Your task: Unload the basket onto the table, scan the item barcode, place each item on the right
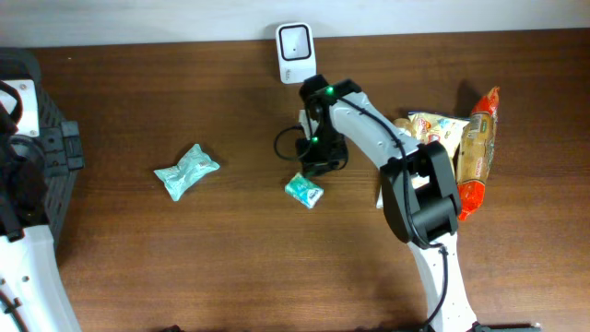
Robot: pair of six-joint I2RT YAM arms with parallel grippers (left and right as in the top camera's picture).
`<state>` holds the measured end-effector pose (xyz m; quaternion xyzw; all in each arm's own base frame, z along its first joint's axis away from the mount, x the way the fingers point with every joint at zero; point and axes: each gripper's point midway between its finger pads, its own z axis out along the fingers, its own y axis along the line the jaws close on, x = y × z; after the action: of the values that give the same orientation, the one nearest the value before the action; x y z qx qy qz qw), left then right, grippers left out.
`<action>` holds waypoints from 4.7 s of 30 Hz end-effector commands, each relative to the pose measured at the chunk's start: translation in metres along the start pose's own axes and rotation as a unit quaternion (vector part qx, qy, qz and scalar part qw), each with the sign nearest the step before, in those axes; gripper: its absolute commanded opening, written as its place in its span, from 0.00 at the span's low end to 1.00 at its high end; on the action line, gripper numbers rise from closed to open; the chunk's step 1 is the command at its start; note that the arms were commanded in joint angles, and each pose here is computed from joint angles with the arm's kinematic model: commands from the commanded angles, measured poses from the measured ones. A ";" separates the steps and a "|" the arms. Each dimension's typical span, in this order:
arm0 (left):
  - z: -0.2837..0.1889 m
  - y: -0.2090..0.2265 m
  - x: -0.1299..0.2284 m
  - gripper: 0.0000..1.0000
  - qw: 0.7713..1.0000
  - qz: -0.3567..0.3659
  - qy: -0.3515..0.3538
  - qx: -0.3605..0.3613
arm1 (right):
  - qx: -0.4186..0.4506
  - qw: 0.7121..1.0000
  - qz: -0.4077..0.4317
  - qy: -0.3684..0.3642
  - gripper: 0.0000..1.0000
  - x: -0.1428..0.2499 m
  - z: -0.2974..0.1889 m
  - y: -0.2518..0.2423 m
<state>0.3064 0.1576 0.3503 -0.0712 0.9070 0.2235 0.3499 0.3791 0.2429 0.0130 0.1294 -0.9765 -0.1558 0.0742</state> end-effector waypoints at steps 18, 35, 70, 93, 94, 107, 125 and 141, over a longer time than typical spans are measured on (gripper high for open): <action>-0.002 0.001 -0.002 0.99 1.000 0.004 -0.005 0.001 | -0.013 0.984 -0.146 0.104 0.34 0.052 -0.019 -0.011; -0.002 0.001 -0.002 0.99 1.000 0.004 -0.005 0.001 | 0.101 0.921 -0.369 0.073 0.30 0.042 0.026 0.054; -0.002 0.001 -0.002 0.99 1.000 0.004 -0.005 0.001 | -0.077 0.987 -0.092 -0.104 0.52 -0.011 -0.125 0.006; -0.002 0.001 -0.002 0.99 1.000 0.004 -0.005 0.001 | -0.243 0.965 -0.028 -0.092 0.04 0.025 -0.066 0.033; -0.002 0.001 -0.002 0.99 1.000 0.004 -0.005 0.001 | -0.300 0.943 -0.082 -0.118 0.04 0.025 -0.099 0.057; -0.002 0.001 -0.002 0.99 1.000 0.004 -0.005 0.001 | -0.513 0.796 -0.232 -0.222 0.04 0.048 -0.239 0.093; -0.002 0.001 -0.002 0.99 1.000 0.004 -0.005 0.001 | 0.514 0.675 -0.334 -0.412 0.04 -0.232 -0.206 -0.035; -0.002 0.001 -0.002 0.99 1.000 0.004 -0.005 0.001 | 0.549 0.636 -0.364 -0.401 0.04 -0.250 -0.179 -0.037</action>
<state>0.3065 0.1576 0.3503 -0.0712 0.9070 0.2235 0.3499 0.6592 0.2262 0.1330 0.4300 -0.6882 0.3550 -0.4642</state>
